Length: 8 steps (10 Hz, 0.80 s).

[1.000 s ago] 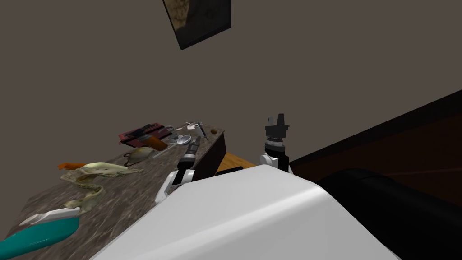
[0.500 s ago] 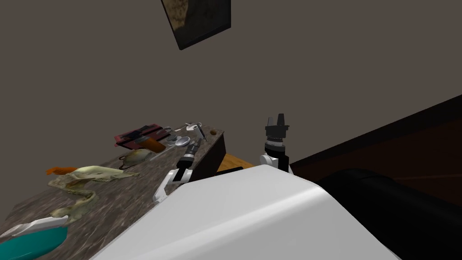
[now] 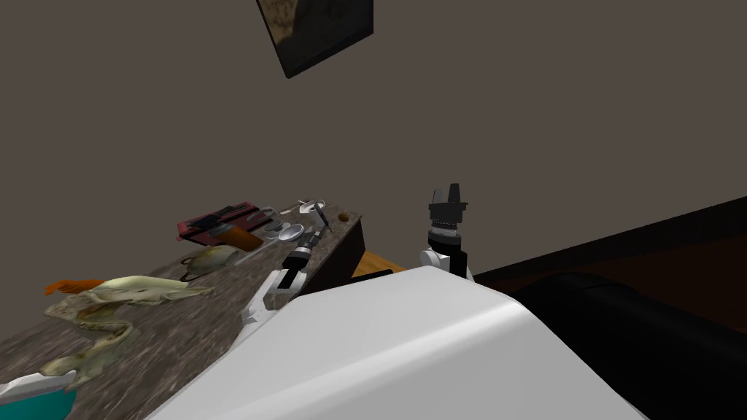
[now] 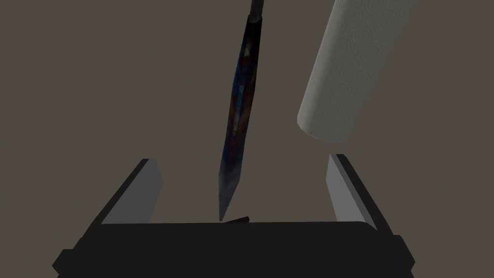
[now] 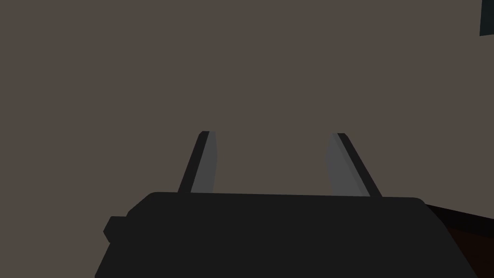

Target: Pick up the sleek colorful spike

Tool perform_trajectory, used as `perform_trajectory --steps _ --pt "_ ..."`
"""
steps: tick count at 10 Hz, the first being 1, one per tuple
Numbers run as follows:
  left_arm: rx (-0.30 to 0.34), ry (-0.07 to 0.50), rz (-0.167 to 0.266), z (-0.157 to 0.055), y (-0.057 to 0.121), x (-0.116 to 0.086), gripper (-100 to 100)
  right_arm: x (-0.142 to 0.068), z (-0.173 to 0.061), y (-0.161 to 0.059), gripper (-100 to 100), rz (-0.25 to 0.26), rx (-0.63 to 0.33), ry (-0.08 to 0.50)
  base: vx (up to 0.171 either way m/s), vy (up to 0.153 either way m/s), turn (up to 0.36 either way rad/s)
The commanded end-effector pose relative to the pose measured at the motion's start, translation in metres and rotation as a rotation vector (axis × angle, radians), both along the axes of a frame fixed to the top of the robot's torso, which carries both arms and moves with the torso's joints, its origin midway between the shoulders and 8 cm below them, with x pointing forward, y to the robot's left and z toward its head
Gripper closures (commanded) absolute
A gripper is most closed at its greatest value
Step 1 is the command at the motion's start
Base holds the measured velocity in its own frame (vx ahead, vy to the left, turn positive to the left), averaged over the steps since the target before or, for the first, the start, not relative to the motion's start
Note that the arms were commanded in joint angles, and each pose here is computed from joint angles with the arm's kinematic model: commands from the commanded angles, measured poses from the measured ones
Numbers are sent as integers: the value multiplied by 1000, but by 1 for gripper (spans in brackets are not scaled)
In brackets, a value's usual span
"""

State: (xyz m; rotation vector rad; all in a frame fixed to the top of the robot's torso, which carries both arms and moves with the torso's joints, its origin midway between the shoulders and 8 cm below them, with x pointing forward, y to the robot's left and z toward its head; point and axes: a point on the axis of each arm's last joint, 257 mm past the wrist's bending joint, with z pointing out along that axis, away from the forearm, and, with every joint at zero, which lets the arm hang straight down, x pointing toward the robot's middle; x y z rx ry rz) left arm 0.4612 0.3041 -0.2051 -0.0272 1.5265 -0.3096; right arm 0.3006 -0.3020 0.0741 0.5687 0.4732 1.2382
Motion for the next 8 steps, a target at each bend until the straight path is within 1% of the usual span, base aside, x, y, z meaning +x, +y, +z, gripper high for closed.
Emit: perform_trajectory --steps 1,2,3,4,5,6,7,8 --pt "94 1 -10 -3 7 5 -100 0 0 0 0 0 0 0 119 -61 32" --pt "148 1 -16 -5 11 8 -100 0 0 0 0 0 0 0 101 -66 39" --pt "188 1 -23 -5 13 10 -100 0 0 0 0 0 0 0 100 -70 14" --pt "159 1 -19 -4 11 9 -100 0 0 0 0 0 0 0 46 -32 5" --pt "165 1 -19 -4 11 9 0 0 0 0 0 0 0 0 9 -6 0" --pt "163 -23 -41 -1 3 21 -100 0 0 0 0 0 0 0 -42 -20 105" --pt "164 -28 -39 1 5 30 -100 0 0 0 0 0 0 0 -53 -21 54" --pt "166 -8 -29 -9 11 32 -100 0 0 0 0 0 0 0 -31 -7 -13"
